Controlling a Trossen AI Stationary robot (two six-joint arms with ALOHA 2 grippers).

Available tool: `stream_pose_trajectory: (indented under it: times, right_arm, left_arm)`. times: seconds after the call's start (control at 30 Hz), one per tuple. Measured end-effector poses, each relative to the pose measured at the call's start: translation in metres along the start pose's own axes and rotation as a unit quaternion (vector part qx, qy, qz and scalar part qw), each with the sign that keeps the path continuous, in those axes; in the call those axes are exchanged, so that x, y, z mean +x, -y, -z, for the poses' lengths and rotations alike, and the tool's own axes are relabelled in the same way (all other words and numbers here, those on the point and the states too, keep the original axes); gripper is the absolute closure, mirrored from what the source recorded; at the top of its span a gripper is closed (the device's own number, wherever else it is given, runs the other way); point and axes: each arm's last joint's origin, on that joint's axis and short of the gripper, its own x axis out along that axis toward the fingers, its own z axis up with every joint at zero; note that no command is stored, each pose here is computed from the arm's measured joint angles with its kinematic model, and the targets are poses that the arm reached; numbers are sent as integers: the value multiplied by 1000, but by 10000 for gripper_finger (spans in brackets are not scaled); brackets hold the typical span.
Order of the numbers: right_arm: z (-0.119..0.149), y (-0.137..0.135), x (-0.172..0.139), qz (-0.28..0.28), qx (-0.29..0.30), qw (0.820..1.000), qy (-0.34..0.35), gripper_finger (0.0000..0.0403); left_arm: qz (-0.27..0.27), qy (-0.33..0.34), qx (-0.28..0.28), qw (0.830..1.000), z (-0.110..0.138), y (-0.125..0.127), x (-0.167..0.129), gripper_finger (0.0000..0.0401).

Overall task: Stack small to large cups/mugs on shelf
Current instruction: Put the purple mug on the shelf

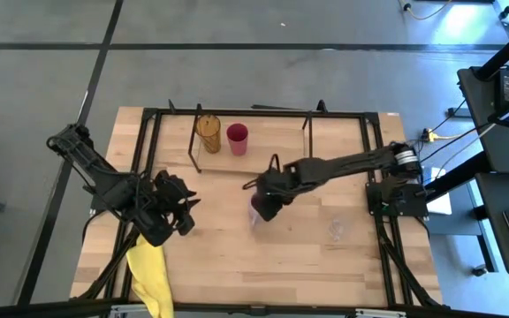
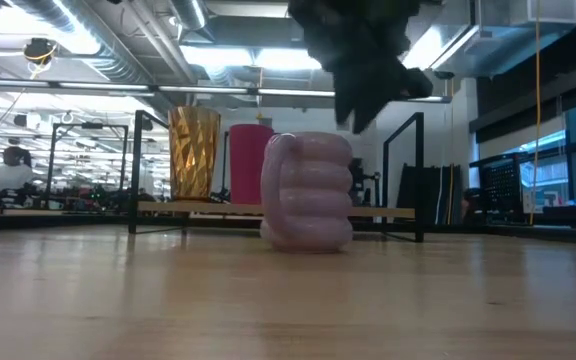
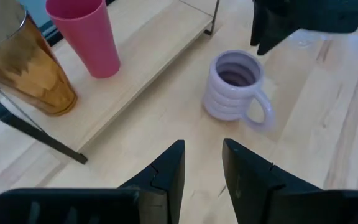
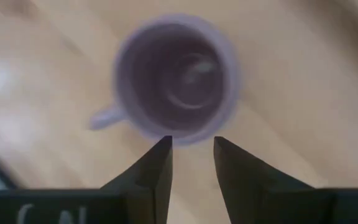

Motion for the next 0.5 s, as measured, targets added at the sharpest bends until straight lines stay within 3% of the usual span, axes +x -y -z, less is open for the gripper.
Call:
stream_pose_trajectory:
  times: [0.1, 0.2, 0.5]
  right_arm:
    - [-6, 4, 8, 55, -3, 998, -32, 283]
    - [-9, 4, 17, 70, 1, 996, -47, 283]
    - [-20, -13, 5, 23, 20, 999, -23, 283]
  left_arm:
    - [-3, -2, 1, 1000, 3, -1, 2, 299]
    - [-9, -4, 6, 1000, 6, -2, 5, 299]
    - [-15, -25, 20, 999, 12, -4, 8, 299]
